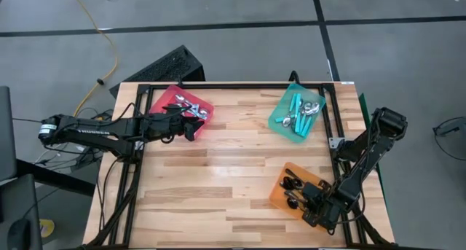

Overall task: Sort silverware by color (type)
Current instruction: Put the black spoon into the orange bin, then return to Home Position

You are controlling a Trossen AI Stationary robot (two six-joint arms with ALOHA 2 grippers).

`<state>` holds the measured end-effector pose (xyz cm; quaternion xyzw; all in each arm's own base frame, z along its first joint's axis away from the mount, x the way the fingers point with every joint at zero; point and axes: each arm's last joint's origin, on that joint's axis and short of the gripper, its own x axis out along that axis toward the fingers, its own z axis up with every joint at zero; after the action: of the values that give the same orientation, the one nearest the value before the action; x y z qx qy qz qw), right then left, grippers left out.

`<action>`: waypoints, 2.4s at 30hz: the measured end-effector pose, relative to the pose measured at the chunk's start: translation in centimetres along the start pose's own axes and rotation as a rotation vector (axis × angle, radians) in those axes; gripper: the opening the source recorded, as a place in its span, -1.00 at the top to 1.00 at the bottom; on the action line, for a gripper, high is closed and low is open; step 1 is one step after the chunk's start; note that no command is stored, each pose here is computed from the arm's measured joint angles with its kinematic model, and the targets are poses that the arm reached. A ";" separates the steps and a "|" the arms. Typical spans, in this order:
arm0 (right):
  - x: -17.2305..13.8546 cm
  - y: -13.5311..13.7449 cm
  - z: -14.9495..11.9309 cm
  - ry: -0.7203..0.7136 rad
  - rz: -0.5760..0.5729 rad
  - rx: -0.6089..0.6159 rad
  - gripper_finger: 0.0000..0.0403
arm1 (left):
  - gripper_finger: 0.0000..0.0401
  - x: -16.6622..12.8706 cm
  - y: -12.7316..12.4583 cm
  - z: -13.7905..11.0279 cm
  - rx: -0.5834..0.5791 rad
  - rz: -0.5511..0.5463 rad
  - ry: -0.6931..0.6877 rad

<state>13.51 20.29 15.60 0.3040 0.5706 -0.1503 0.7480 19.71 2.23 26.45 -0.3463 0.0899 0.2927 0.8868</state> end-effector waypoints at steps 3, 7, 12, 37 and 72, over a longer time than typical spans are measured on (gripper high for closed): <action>0.0 0.0 0.0 0.002 -0.001 -0.001 0.78 | 0.02 0.0 0.0 0.0 0.000 0.001 -0.001; 0.0 0.0 0.0 0.004 -0.002 -0.003 0.71 | 0.02 0.0 0.0 0.0 0.000 0.002 -0.002; 0.0 0.0 0.0 0.006 0.000 -0.006 0.69 | 0.02 0.0 0.0 0.0 0.000 0.002 -0.003; -4.2 -0.3 1.9 -0.030 0.180 -0.018 0.14 | 0.02 0.0 -0.3 0.0 -0.040 -0.066 0.044; -21.6 -9.2 11.2 -1.137 0.652 -0.187 0.19 | 0.02 -5.2 -0.8 3.5 -0.120 -0.317 -0.167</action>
<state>10.23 3.57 35.29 0.2680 -0.0237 -0.0032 0.9631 15.82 1.76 31.39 -0.3829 -0.0572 0.1818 0.9039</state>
